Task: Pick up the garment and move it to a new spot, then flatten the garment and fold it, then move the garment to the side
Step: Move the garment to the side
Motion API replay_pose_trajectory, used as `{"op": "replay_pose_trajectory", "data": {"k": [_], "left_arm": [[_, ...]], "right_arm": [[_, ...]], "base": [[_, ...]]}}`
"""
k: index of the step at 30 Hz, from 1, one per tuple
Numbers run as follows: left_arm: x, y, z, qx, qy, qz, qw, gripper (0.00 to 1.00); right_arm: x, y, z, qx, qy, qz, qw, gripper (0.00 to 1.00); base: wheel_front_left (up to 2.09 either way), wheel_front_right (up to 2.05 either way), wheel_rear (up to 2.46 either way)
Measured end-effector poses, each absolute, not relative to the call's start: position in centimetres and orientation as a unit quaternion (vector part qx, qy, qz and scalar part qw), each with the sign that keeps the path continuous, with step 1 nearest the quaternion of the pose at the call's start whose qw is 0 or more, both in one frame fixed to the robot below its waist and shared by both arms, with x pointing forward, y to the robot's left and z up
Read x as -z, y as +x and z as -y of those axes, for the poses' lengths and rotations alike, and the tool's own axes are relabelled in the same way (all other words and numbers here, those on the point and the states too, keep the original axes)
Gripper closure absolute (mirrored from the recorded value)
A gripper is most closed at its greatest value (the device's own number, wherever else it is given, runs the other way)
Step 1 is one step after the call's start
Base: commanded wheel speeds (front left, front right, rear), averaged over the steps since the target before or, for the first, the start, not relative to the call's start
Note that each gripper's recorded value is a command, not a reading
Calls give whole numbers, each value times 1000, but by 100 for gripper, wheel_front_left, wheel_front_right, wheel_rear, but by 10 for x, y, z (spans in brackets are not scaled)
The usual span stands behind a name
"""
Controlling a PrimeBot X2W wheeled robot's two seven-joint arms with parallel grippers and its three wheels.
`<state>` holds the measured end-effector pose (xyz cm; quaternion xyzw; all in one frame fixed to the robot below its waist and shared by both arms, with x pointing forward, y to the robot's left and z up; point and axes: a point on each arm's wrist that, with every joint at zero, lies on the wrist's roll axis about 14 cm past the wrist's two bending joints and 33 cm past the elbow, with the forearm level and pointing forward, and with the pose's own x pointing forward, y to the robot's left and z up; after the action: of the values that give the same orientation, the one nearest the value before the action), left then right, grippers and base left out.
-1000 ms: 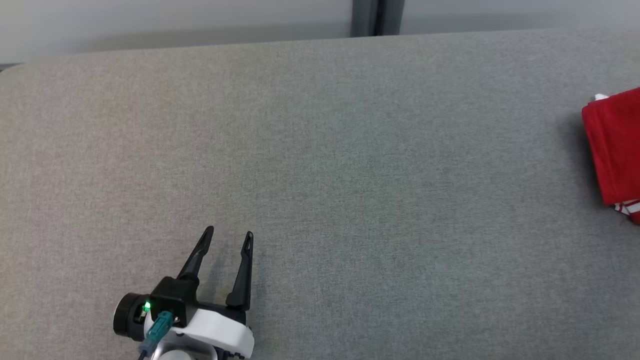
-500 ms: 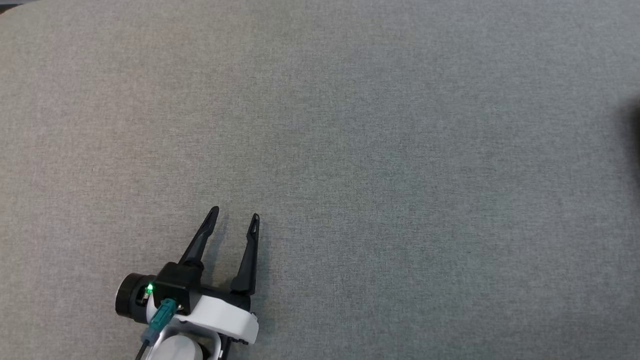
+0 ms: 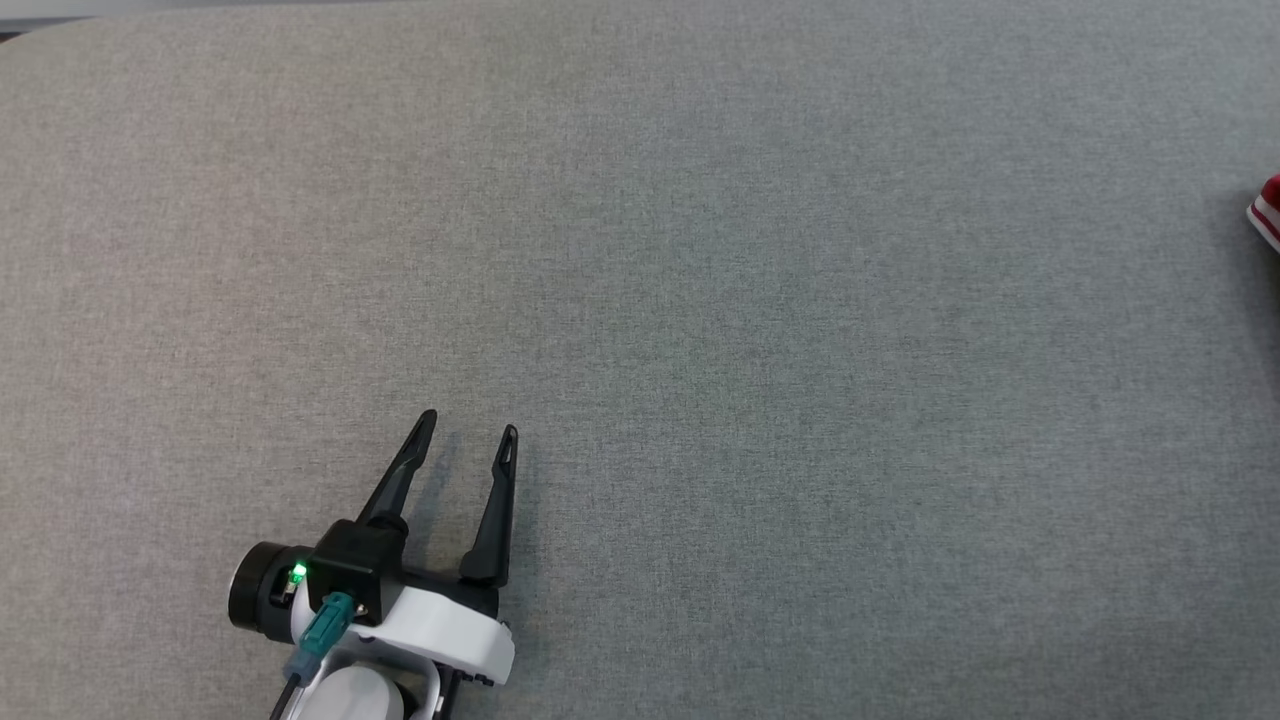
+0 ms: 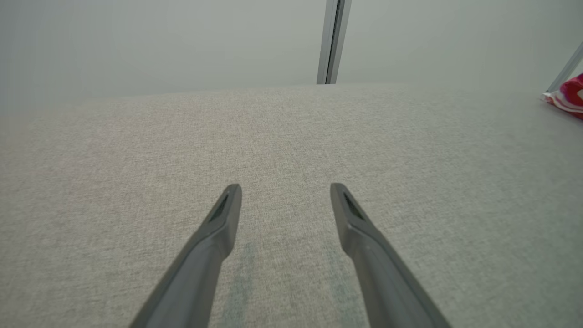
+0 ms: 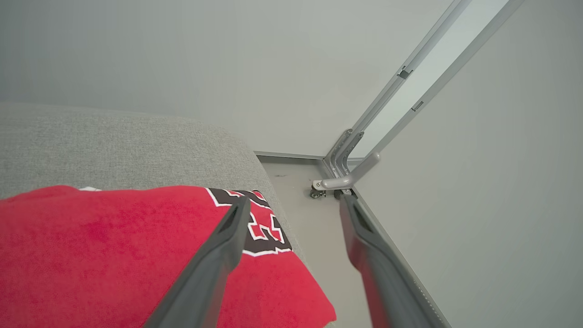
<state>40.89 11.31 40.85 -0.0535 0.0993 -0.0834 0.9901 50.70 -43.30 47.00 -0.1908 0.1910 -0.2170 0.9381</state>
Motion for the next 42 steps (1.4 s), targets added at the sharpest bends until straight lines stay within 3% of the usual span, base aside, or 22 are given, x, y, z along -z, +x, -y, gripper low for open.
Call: {"op": "replay_pose_trajectory", "data": {"k": [9, 21, 33, 42], "left_arm": [[-428, 410, -115, 79, -54, -73, 993, 0], [-469, 394, -132, 42, -86, -28, 995, 0], [-478, 359, -140, 26, -105, -19, 994, 0], [-469, 342, -157, -8, -108, -29, 994, 0]], "right_arm": [[-483, 513, 403, 183, -175, -148, 956, 0], [-543, 516, 319, 109, -93, -33, 989, 0], [-554, 453, 240, 39, -24, 47, 998, 0], [-536, 408, 200, -6, -2, 60, 998, 0]], "base": [[0, 0, 0], [0, 0, 0], [0, 0, 0], [0, 0, 0]]}}
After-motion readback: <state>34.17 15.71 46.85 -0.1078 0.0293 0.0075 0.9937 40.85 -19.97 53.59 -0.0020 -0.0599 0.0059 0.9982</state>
